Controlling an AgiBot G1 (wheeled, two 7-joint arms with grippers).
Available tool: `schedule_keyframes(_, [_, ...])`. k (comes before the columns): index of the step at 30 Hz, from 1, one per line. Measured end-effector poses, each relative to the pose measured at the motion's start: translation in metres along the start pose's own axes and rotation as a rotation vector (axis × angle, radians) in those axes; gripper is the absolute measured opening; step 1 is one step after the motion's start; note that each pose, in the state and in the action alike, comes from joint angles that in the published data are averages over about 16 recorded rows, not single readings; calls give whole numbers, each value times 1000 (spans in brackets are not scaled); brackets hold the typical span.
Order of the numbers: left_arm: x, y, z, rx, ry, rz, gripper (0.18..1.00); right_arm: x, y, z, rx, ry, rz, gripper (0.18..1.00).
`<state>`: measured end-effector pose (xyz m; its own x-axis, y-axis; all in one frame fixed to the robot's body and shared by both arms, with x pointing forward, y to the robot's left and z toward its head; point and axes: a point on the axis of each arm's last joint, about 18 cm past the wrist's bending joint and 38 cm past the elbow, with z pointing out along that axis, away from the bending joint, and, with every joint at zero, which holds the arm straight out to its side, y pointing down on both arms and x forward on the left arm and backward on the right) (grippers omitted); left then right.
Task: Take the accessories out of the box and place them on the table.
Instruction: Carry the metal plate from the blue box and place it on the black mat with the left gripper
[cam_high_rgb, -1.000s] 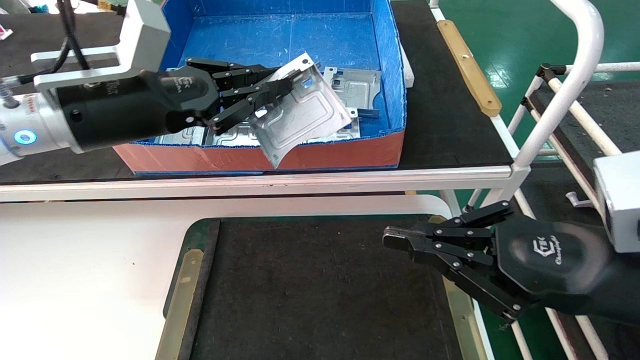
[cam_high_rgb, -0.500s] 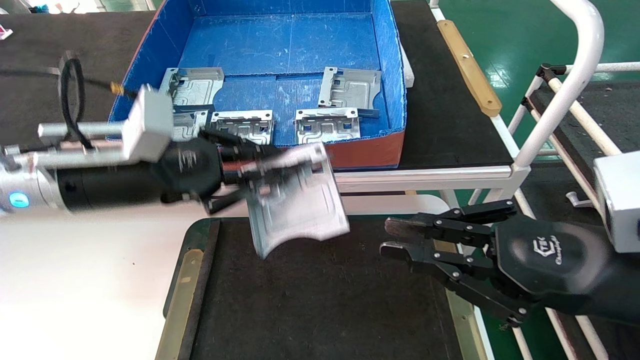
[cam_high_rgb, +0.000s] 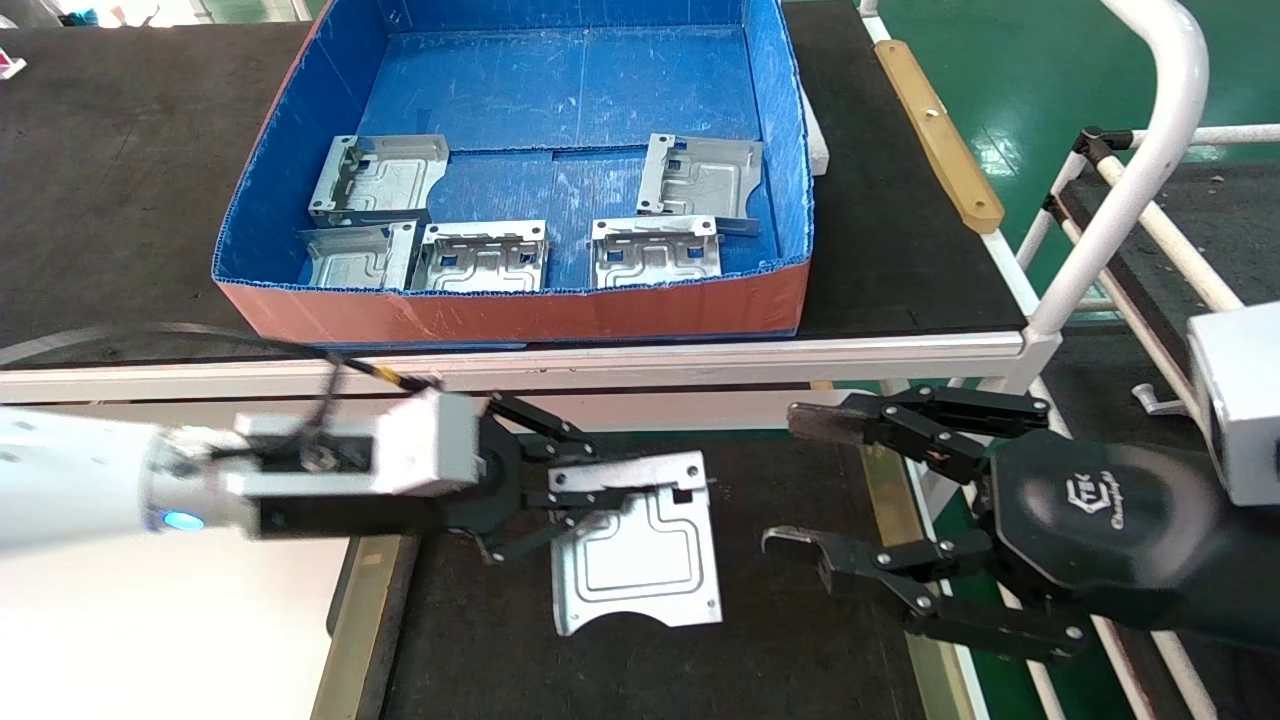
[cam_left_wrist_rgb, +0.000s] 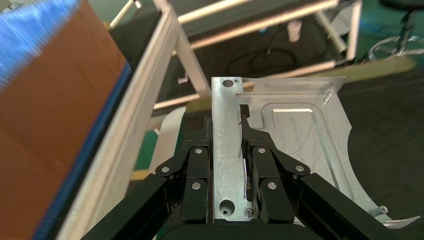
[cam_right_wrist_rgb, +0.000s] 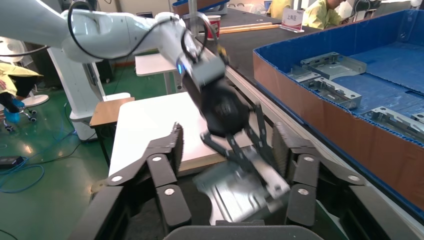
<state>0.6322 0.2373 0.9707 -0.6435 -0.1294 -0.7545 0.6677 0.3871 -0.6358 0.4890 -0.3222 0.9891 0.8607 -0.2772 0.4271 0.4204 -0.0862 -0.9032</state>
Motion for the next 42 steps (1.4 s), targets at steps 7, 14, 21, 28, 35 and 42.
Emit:
schedule_keyframes(7, [11, 31, 46, -43, -19, 26, 278, 0, 0, 0, 0, 0, 0, 705])
schedule_keyframes(14, [20, 53, 94, -83, -32, 35, 278, 0, 0, 0, 0, 0, 0, 840])
schedule_keyframes(21, [24, 63, 128, -121, -48, 44, 278, 0, 0, 0, 0, 0, 0, 937])
schedule_keyframes(28, [19, 66, 146, -159, -90, 56, 278, 0, 0, 0, 0, 0, 0, 986])
schedule_keyframes(35, [16, 60, 163, -177, -127, 62, 278, 0, 0, 0, 0, 0, 0, 1001])
schedule_keyframes(42, [24, 52, 180, -176, -125, 49, 278, 0, 0, 0, 0, 0, 0, 1001])
